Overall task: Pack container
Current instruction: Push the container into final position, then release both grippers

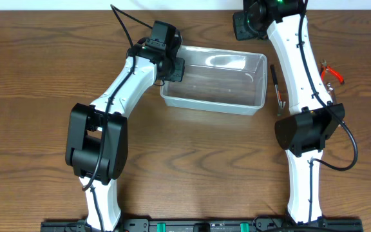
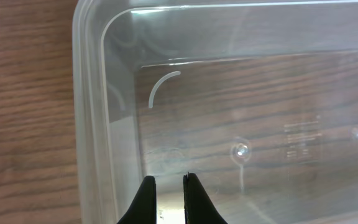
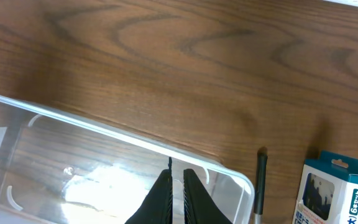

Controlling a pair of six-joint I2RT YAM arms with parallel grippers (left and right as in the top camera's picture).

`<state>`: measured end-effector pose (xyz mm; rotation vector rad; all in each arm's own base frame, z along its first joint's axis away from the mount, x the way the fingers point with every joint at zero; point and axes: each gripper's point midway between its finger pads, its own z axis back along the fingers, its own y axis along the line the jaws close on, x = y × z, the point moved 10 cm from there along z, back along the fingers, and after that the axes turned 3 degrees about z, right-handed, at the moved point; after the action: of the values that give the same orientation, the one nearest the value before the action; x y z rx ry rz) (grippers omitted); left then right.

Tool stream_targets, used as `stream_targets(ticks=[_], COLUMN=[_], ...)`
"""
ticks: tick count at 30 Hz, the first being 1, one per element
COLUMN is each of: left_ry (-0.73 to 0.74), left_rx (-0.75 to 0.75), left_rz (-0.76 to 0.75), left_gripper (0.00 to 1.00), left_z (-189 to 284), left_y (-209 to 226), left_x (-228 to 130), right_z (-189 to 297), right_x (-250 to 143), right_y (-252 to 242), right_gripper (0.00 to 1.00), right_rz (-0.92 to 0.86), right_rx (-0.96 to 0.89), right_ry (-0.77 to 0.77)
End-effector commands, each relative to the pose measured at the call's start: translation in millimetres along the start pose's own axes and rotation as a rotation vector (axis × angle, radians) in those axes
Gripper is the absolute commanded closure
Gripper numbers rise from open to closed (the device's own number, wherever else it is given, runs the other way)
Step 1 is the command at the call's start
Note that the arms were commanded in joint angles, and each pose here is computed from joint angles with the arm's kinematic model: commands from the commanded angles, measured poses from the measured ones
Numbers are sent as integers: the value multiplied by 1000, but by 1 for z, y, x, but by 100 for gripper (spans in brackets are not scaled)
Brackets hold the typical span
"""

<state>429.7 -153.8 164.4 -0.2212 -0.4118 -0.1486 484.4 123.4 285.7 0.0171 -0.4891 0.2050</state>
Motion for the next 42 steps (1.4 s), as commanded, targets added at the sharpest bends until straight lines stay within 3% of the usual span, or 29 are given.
stream_targets(ticks=[1,8,25,42], left_ry=[2,33,131,226], left_rx=[68,81,187,240], left_rz=[8,53,303,436], left_gripper=[94,94,94,94], left_z=[-2,-2,1,5], left_y=[5,7,15,17], left_x=[-1,-5,-24,-40], right_z=[11,11,11,10], right_x=[3,2,-2,-2], right_y=[-5,-5,-6,-5], right_gripper=[92,88,87,86], right_rz=[-4,-4,-2,-2], right_rx=[-1,-1,-2,6], right_ry=[-25,-19,10,11])
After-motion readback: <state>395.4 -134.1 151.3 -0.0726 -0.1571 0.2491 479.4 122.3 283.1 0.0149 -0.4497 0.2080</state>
